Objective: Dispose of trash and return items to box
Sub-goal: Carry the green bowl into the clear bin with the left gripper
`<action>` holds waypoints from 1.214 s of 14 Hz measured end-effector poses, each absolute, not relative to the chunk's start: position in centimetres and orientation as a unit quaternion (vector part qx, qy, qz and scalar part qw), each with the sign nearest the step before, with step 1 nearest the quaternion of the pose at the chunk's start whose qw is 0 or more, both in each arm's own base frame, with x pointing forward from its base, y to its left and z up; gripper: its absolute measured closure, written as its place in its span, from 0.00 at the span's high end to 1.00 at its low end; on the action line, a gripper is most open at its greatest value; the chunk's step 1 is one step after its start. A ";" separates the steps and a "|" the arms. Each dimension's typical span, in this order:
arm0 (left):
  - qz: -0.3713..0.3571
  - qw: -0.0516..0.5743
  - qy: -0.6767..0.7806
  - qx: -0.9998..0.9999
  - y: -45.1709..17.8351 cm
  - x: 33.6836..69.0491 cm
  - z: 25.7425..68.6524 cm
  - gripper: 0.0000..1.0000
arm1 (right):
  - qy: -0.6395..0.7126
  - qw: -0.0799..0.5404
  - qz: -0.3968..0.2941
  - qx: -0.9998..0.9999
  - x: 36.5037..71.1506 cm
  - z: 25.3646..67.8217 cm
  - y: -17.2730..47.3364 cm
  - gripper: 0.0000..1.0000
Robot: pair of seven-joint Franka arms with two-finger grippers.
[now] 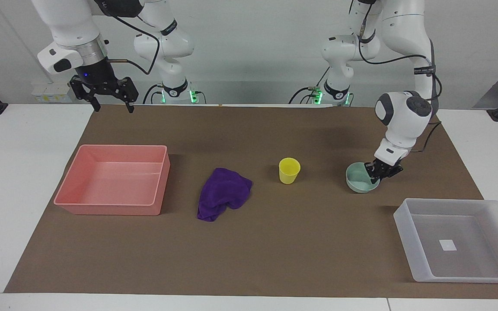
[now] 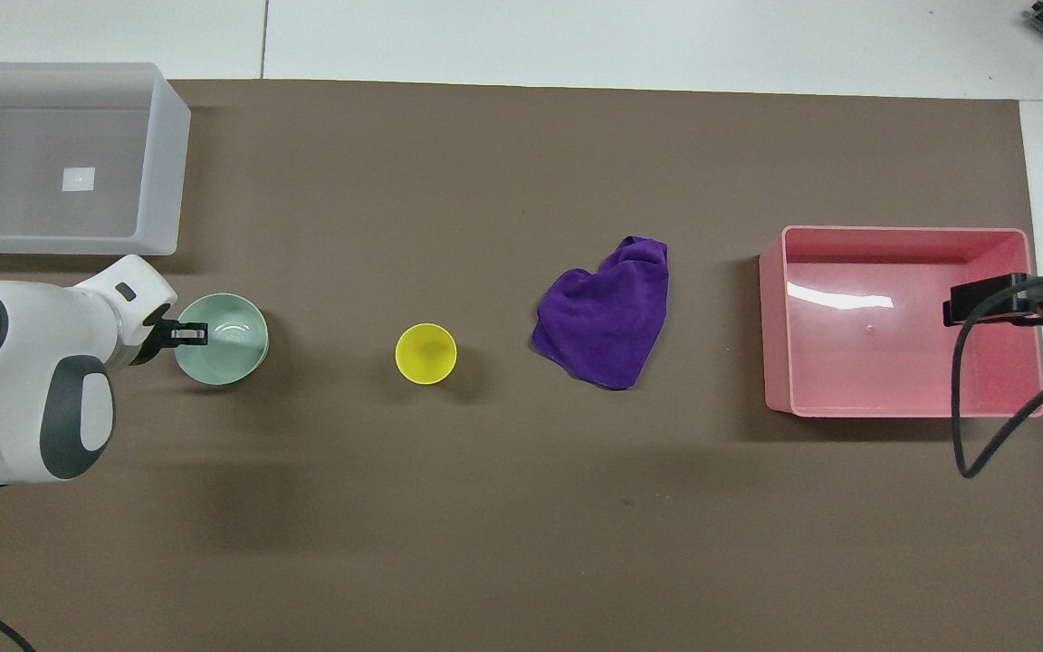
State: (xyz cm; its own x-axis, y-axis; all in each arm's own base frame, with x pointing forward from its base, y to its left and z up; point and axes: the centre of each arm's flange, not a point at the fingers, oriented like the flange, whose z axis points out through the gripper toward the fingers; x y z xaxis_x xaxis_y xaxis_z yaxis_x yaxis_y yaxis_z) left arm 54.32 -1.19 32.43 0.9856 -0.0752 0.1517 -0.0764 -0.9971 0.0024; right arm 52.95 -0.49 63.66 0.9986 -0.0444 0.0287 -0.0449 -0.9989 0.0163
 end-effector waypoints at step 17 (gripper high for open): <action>0.113 -0.004 0.007 0.994 11.7 70.6 44.4 0.03 | -0.022 0.007 0.013 1.000 52.7 63.4 -0.5 1.00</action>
State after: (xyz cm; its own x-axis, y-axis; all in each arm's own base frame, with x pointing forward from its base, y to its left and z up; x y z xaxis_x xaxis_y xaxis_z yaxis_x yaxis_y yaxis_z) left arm 70.64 11.70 44.38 0.9744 0.0140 0.2245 0.0157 -0.9999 -0.0058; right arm 52.66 -0.51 63.42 0.9986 -0.0447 0.0269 -0.0451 -0.9989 0.0133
